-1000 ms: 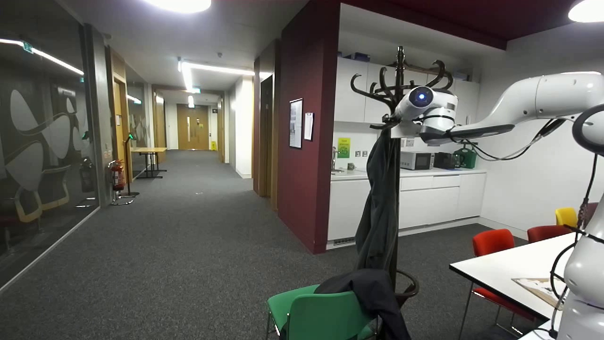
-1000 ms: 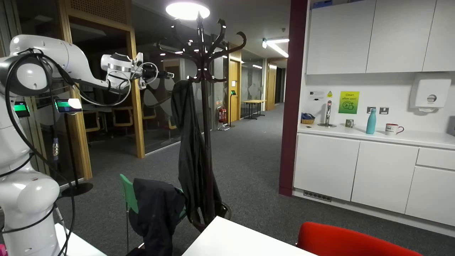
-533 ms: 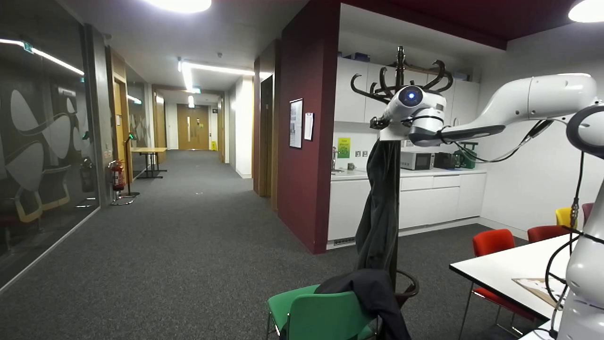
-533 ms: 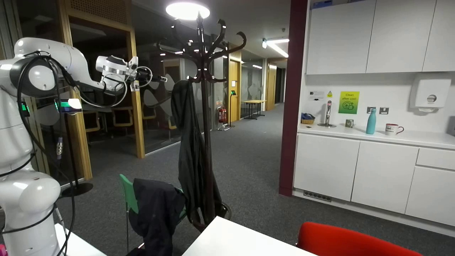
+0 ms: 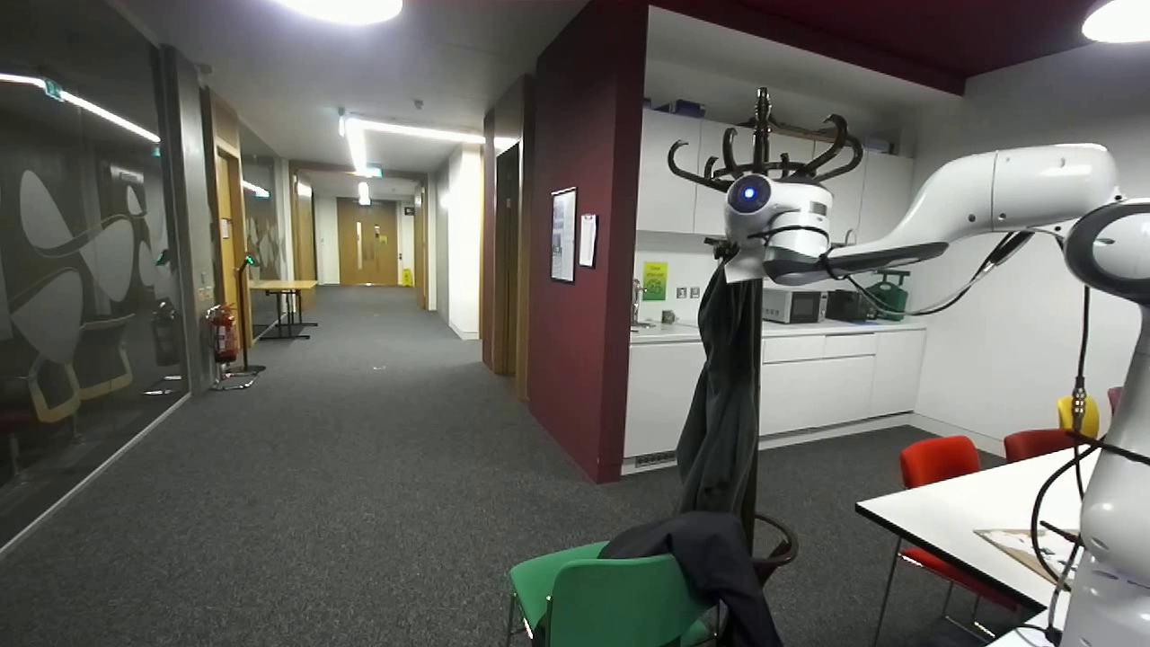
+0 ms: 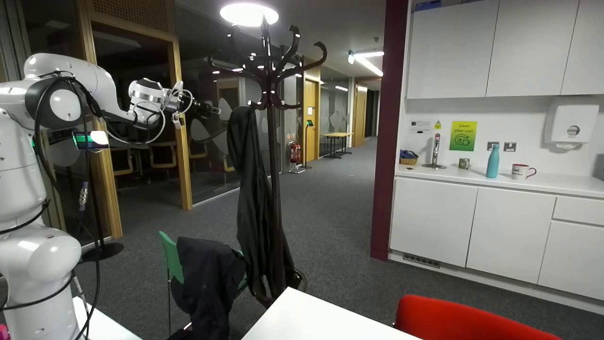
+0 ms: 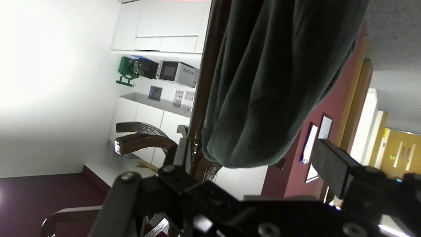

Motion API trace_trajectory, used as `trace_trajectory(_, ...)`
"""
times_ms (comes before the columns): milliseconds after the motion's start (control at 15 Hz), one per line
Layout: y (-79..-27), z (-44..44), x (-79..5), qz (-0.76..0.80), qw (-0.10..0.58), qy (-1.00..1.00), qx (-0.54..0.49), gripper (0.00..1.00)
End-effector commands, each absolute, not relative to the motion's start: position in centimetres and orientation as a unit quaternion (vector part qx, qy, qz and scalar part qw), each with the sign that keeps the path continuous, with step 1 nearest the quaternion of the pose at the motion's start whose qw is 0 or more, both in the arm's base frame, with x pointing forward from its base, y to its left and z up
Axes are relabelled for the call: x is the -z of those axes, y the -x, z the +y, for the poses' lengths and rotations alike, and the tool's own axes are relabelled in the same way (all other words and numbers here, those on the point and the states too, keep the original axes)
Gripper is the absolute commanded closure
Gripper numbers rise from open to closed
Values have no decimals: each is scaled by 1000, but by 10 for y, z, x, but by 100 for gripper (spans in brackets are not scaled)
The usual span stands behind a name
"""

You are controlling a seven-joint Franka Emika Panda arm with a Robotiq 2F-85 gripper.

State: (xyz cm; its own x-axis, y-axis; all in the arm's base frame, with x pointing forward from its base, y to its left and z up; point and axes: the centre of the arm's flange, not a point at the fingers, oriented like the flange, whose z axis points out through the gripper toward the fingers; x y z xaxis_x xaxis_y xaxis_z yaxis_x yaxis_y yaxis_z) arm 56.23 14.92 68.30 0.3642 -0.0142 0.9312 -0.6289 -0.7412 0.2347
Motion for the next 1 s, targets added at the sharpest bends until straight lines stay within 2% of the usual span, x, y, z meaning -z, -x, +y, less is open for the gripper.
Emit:
trace_trajectory(0,-583,146,-684,-198,311,-773,-516,0)
trace_trajectory(933,-627,122,-675,-201,336,-737,-551,0)
